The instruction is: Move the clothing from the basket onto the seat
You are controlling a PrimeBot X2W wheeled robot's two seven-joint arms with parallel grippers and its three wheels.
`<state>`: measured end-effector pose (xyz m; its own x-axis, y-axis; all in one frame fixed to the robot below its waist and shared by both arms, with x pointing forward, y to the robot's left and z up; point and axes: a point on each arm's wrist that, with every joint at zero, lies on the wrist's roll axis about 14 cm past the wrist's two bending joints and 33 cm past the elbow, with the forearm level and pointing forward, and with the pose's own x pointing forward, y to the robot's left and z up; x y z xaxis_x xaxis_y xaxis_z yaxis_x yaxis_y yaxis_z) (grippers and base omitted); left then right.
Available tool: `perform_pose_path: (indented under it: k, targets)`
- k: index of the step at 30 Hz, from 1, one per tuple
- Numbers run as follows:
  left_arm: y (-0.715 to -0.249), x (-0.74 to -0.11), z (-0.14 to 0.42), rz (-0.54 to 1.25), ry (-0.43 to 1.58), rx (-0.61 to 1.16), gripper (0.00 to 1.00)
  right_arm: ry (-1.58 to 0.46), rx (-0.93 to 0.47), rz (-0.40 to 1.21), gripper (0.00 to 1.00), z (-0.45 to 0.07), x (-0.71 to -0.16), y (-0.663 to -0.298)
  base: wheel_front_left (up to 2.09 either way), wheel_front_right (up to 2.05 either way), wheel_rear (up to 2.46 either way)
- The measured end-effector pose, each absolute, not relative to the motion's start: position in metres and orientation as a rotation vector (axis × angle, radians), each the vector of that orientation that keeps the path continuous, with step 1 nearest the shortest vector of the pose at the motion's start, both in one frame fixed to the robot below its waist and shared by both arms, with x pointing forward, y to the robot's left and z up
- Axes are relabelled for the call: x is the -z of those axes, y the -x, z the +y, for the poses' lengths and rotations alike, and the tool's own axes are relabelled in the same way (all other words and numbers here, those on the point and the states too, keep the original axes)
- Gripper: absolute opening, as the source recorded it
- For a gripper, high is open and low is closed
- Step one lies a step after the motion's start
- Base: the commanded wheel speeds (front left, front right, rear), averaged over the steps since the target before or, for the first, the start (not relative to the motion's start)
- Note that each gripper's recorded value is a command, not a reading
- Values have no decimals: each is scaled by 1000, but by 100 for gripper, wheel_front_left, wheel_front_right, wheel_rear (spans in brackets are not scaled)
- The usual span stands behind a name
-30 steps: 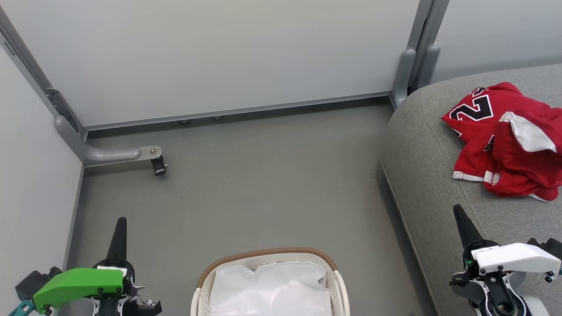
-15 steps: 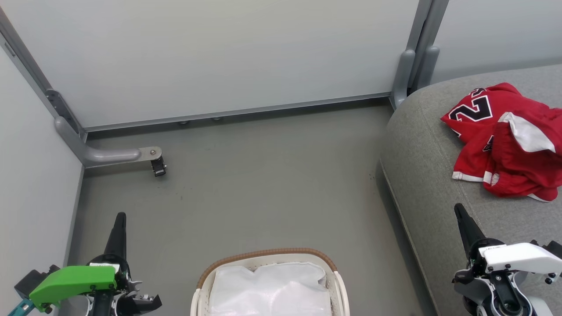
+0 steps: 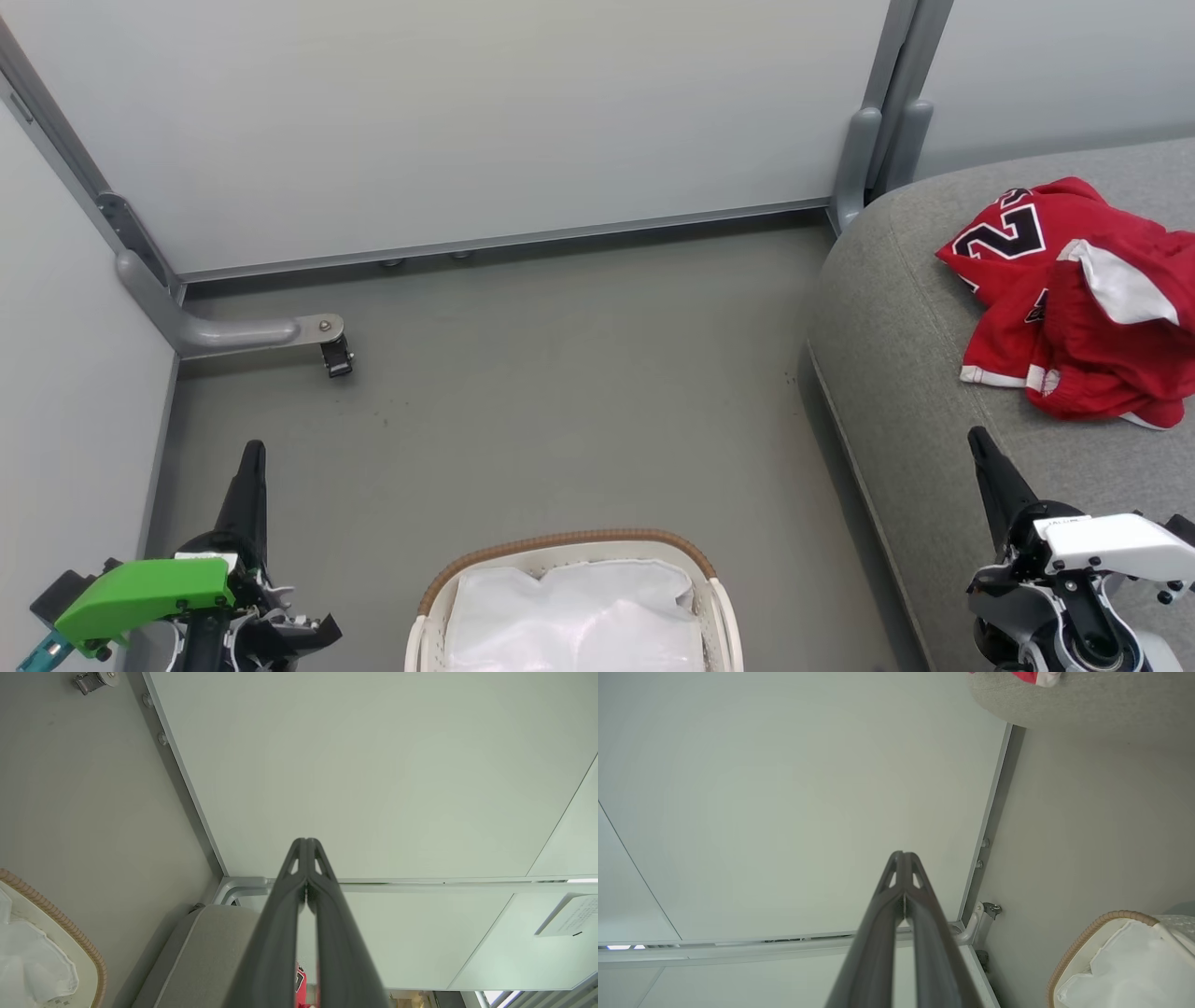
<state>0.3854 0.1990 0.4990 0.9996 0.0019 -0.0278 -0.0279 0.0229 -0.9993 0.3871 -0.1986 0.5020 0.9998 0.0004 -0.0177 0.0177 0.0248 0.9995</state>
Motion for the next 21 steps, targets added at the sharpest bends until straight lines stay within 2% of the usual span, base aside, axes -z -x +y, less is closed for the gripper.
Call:
perform_pose_path:
  k: [21]
  targets:
    - [-388, -504, 199, 9, 1576, -9, 0, -1575, 7, 8, 0, -200, -504, -388, 0, 0, 0]
